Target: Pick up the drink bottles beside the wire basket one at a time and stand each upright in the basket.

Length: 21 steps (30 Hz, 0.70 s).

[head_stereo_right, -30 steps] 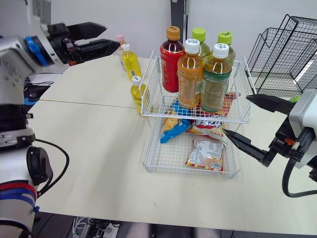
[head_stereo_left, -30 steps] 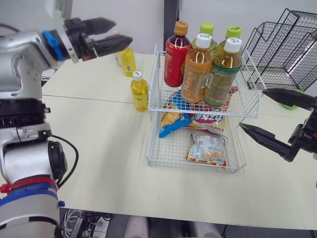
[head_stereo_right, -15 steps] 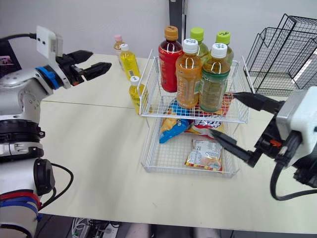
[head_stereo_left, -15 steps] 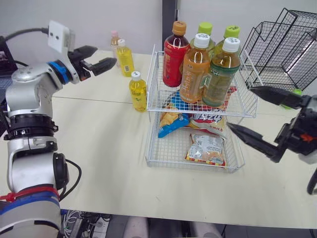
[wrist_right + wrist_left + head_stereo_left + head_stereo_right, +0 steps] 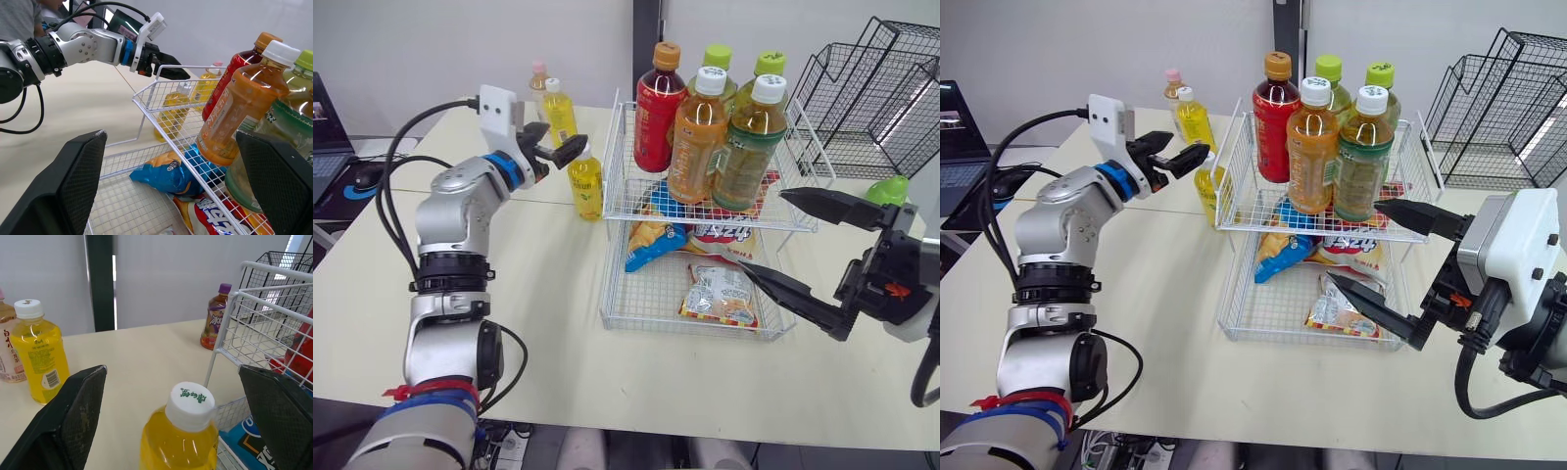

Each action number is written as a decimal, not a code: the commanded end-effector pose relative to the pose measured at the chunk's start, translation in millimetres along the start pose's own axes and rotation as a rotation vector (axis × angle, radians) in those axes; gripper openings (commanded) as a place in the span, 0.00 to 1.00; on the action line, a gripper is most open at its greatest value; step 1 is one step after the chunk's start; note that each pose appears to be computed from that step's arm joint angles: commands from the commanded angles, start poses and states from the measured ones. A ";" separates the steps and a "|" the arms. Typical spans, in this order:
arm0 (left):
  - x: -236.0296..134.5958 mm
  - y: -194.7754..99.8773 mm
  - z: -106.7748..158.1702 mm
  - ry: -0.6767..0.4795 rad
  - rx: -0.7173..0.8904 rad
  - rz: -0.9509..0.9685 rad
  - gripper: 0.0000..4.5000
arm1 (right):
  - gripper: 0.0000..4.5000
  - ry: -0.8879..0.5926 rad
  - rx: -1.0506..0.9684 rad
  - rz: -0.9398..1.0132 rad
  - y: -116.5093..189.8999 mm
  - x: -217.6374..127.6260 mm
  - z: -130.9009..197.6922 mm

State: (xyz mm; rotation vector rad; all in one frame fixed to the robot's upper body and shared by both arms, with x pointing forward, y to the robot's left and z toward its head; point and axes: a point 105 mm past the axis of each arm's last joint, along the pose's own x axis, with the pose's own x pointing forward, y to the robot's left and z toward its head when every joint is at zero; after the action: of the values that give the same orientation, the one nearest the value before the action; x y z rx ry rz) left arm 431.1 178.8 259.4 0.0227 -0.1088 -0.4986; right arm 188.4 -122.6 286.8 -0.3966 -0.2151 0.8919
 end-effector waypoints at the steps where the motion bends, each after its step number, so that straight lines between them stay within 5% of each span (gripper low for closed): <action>1: 7.2 -5.4 14.7 -0.043 0.042 0.026 1.00 | 1.00 -0.028 -0.020 -0.003 -0.8 0.5 9.8; 10: 21.4 -16.8 3.6 -0.023 0.045 0.042 1.00 | 1.00 -0.026 -0.010 0.000 -0.1 1.9 11.4; 21: 25.2 -19.0 -0.6 -0.008 0.045 0.034 0.31 | 1.00 -0.026 -0.002 -0.009 0.8 1.5 12.5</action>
State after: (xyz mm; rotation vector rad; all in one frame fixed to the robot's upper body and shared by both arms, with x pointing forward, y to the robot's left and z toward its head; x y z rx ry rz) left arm 446.7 156.0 241.8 0.0529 -0.0653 -0.4417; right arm 187.8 -119.5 289.9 -0.3717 -0.1959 0.8924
